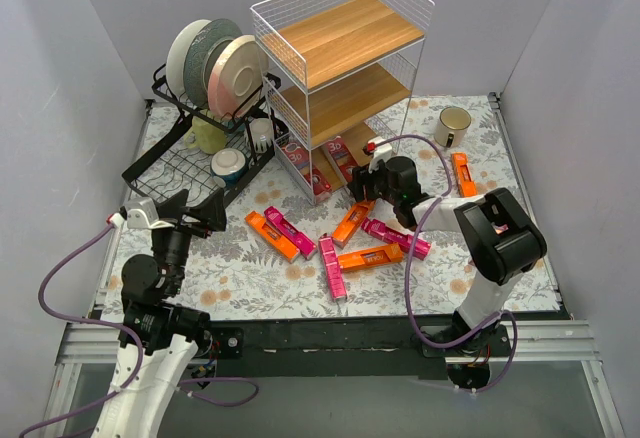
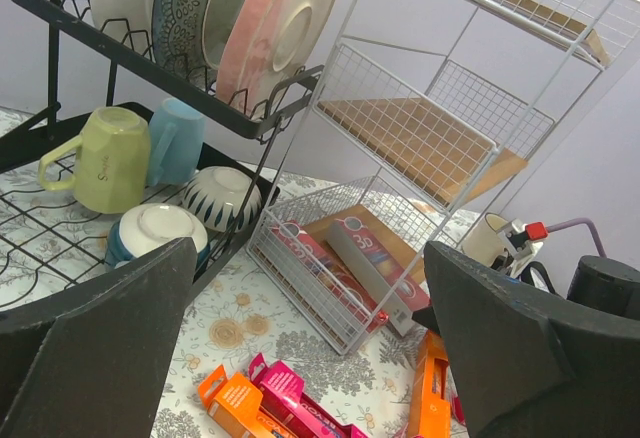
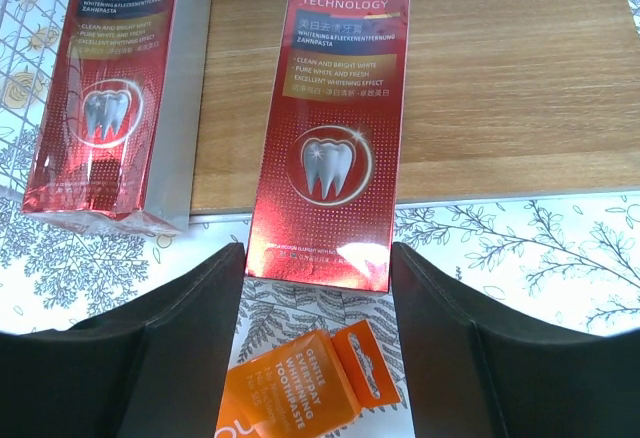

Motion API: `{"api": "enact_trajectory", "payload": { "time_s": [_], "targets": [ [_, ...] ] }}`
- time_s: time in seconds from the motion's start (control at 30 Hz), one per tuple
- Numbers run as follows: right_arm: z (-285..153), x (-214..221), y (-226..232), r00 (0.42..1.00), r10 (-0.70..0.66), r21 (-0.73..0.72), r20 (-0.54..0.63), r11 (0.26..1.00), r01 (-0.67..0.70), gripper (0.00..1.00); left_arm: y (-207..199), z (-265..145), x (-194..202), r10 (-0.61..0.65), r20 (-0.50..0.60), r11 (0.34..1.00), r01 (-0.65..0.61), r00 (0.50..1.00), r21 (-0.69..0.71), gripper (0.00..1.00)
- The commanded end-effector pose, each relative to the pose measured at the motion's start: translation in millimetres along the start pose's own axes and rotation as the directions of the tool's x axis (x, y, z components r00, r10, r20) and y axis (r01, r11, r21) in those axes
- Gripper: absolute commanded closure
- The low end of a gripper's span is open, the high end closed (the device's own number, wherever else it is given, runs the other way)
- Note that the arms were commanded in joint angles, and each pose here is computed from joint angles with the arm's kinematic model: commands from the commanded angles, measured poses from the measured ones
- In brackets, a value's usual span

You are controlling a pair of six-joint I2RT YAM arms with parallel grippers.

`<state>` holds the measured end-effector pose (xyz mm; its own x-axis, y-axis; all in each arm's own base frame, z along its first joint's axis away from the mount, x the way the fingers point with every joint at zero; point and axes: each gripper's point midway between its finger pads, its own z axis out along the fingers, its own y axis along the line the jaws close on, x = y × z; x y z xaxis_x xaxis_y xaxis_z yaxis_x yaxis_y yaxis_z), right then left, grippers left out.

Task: Place and organize the toothpastes onto the shelf

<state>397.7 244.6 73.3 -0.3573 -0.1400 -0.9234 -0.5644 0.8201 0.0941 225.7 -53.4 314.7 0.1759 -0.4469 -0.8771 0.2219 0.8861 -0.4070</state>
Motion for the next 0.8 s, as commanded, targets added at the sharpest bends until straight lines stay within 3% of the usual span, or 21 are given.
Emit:
{"api": "enact_trajectory", "payload": {
  "time_s": [0.0,0.77],
  "targets": [
    [8.2,-10.9,-0.1,0.999,-0.017,-0.013,0.042,1.000,0.018,0.35,-1.2,2.0,4.6,0.011,-0.026,1.000,-0.011,1.000,0.006,0.02],
    [33.1,-14.8,-14.8,0.998,-0.068,-0.007,0.006,0.998,0.068,0.37,1.5,5.4,10.5,0.022,-0.046,1.000,-0.022,0.999,-0.004,0.02]
  ]
}}
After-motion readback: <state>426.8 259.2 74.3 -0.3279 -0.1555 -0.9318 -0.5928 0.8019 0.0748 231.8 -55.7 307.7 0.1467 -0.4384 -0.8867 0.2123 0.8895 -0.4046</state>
